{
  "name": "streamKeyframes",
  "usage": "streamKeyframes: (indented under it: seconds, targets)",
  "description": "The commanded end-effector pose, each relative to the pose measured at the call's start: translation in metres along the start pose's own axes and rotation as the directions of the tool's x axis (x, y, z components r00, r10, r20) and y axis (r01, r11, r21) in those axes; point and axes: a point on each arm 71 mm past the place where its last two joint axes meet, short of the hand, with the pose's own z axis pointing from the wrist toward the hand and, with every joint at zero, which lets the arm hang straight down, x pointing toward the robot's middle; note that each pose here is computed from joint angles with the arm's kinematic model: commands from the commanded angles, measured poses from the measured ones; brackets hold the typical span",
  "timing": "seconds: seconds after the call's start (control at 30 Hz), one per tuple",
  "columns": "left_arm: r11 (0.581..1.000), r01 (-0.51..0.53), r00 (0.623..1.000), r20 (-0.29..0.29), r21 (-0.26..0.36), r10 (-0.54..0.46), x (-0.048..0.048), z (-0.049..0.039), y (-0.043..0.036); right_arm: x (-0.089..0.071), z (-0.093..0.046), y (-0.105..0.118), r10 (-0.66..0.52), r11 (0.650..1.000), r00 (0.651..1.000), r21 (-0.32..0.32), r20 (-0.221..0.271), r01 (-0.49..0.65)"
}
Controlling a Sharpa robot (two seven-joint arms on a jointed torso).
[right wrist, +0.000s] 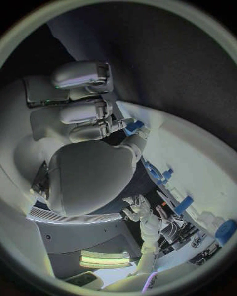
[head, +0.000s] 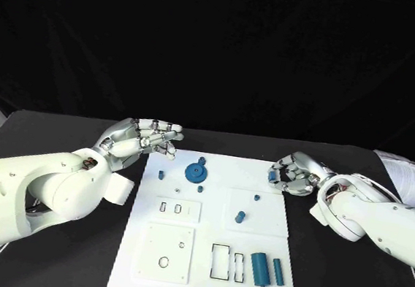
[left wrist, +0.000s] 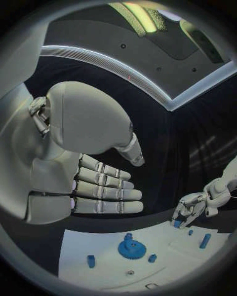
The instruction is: Assemble the parts on the task board
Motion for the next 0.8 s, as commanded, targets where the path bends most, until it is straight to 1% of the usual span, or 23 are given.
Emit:
streamKeyframes:
  seconds: [0.03,0.3,0.63,0.8]
  targets:
    - [1.000,0.005,1.000,-0.024,0.008,-0.005,0.0026,0.0000,-0.0008,0.000,0.000,0.000,-0.008,1.000,1.000,0.004,0.010,0.008]
    - [1.000,0.004,1.000,-0.023,0.008,-0.004,0.0023,-0.0001,-0.0009,-0.001,0.000,0.000,-0.008,1.000,1.000,0.007,0.027,0.008]
    - [1.000,-0.008,1.000,-0.025,-0.001,0.008,0.0020,-0.0002,-0.0002,-0.004,-0.002,0.006,0.003,1.000,0.996,-0.006,0.091,-0.003]
    - [0.999,-0.048,0.998,-0.028,-0.022,0.048,-0.0008,-0.0018,0.0008,-0.005,-0.004,0.014,0.016,1.000,0.994,0.004,0.112,-0.016]
